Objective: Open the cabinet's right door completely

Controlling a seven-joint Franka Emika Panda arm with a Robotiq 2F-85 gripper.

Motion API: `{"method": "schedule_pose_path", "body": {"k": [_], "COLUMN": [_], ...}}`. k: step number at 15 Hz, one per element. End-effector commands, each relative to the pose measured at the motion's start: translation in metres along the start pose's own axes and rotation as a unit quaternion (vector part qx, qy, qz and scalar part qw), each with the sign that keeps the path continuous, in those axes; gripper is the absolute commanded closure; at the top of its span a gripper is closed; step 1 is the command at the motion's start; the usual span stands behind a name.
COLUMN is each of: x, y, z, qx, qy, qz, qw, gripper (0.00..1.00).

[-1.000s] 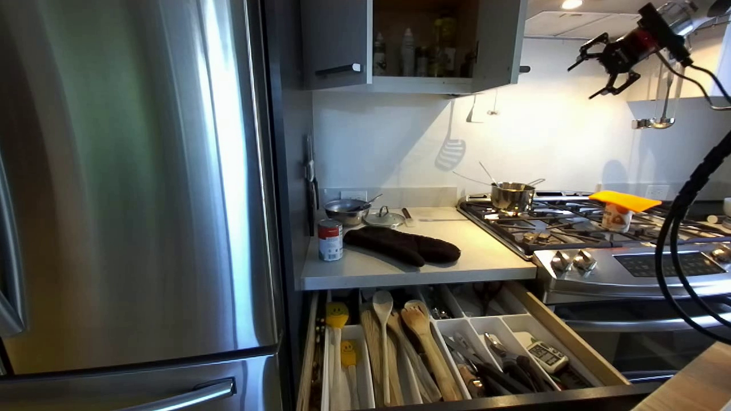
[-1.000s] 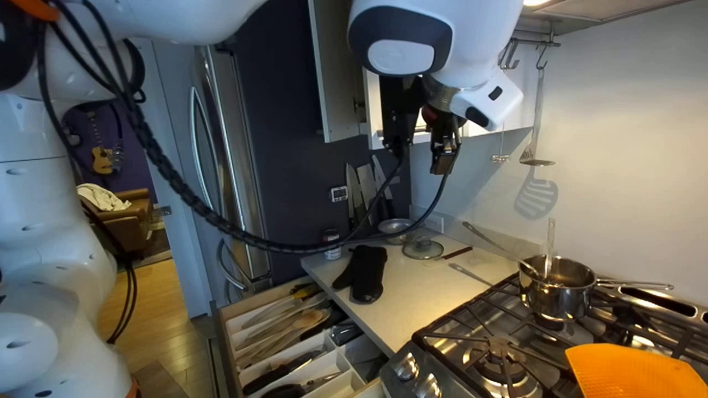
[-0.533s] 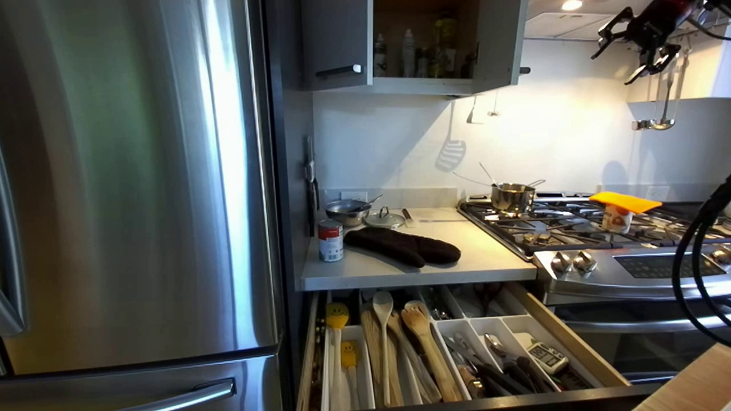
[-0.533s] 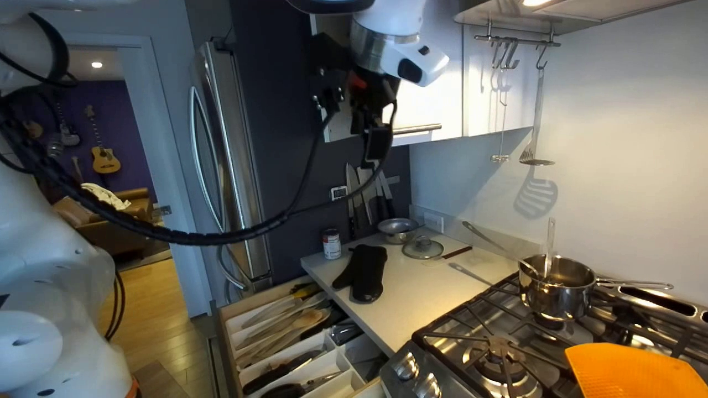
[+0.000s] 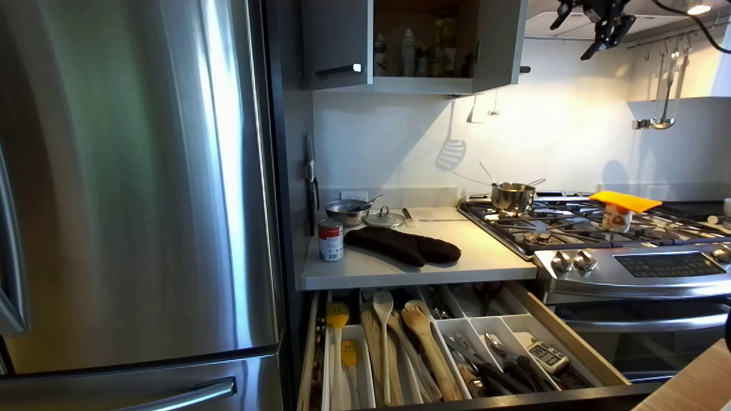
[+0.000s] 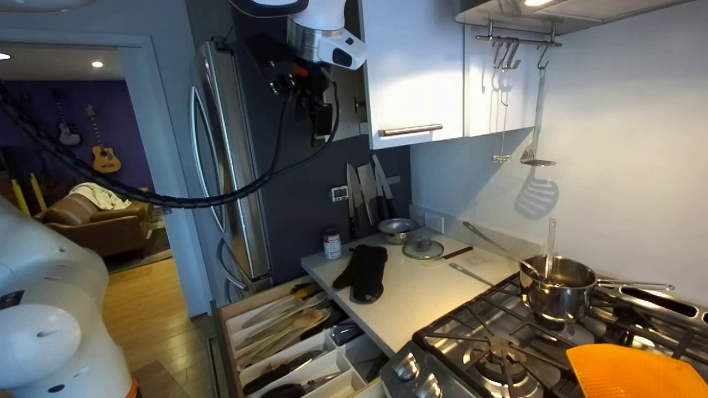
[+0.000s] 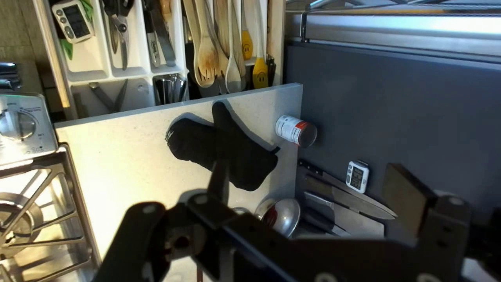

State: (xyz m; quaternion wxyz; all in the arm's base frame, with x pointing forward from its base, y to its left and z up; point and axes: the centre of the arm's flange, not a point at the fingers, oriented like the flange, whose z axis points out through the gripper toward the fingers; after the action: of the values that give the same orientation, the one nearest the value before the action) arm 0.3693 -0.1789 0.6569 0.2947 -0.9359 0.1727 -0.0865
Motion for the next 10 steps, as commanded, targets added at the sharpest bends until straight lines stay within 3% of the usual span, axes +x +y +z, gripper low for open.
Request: {"method": "schedule_pose_path", "body": {"k": [1,4,6,10], "x": [-0.001,-0.001,-0.008,-0.031], "y": [0.001,0.007,-0.027,-0.092], "z": [0.001,0.001,-0.008,-0.022], "qx": [0.000,0.003,-0.030,-0.102], "qy": [0.000,0.000,0.033,0.122], "qz": [0.000,0.006,-0.021,-0.072], "qw": [1.0000,1.0000,0.9988,0.9847], "gripper": [0.00,0.00,0.00,0.00]}}
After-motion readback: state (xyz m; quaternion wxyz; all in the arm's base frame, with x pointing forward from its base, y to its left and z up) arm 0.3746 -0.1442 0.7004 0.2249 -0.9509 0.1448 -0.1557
